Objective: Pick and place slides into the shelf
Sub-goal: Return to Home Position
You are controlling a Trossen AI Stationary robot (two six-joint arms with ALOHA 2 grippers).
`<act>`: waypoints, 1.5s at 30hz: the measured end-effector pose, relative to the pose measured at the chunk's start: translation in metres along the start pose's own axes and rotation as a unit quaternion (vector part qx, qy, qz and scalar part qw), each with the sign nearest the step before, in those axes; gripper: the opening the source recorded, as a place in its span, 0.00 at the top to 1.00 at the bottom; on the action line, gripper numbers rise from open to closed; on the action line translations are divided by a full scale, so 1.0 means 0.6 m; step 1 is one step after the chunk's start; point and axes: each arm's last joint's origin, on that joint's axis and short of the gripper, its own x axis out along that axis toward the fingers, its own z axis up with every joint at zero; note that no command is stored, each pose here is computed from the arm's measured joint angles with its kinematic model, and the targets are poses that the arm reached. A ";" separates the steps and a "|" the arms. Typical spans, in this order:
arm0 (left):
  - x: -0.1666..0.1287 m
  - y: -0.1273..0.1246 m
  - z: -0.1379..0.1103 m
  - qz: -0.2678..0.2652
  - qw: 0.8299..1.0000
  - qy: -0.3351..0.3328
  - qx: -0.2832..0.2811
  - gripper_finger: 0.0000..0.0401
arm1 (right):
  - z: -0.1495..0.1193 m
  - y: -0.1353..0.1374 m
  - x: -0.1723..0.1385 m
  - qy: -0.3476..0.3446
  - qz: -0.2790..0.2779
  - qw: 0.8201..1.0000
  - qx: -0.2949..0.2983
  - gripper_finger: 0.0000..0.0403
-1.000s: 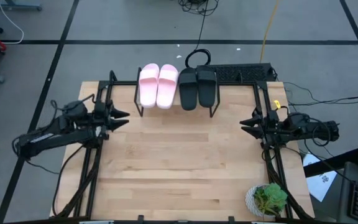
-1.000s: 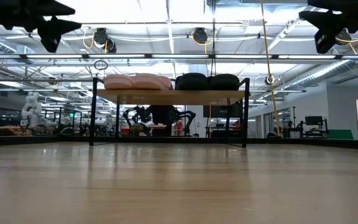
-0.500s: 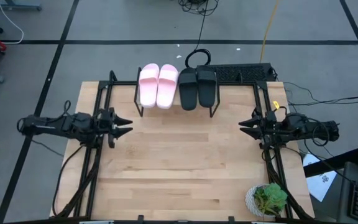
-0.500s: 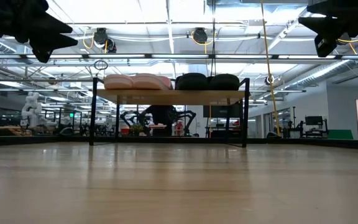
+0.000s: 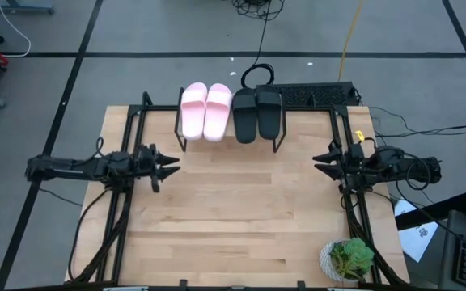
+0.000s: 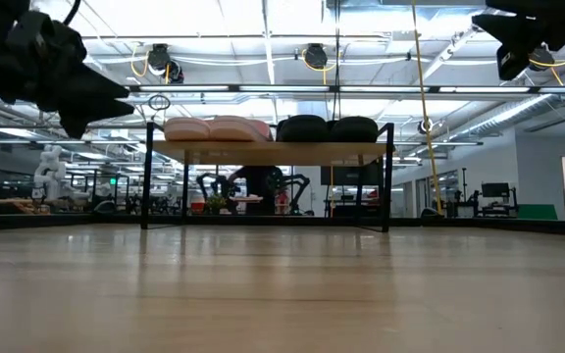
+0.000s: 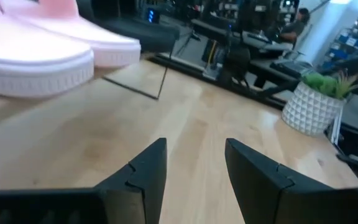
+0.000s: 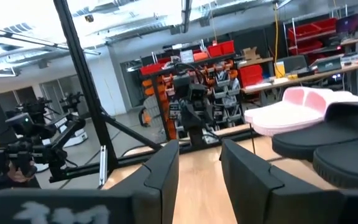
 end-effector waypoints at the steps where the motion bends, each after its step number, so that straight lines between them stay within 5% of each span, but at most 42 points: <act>1: 0.001 0.003 -0.003 -0.002 1.000 0.004 0.000 0.60 | -0.001 0.000 0.000 0.003 -0.001 1.000 0.002 0.72; 16: 0.008 0.030 -0.021 0.019 0.999 0.004 0.030 0.60 | -0.100 -0.023 0.020 0.040 -0.034 0.998 0.032 0.72; 36: 0.012 0.032 -0.042 0.016 0.997 0.025 0.070 0.60 | -0.131 -0.030 0.016 0.128 -0.042 0.991 0.013 0.72; 45: 0.016 0.033 -0.047 0.022 0.999 0.041 0.016 0.60 | -0.128 -0.029 0.017 0.114 -0.040 0.992 -0.017 0.72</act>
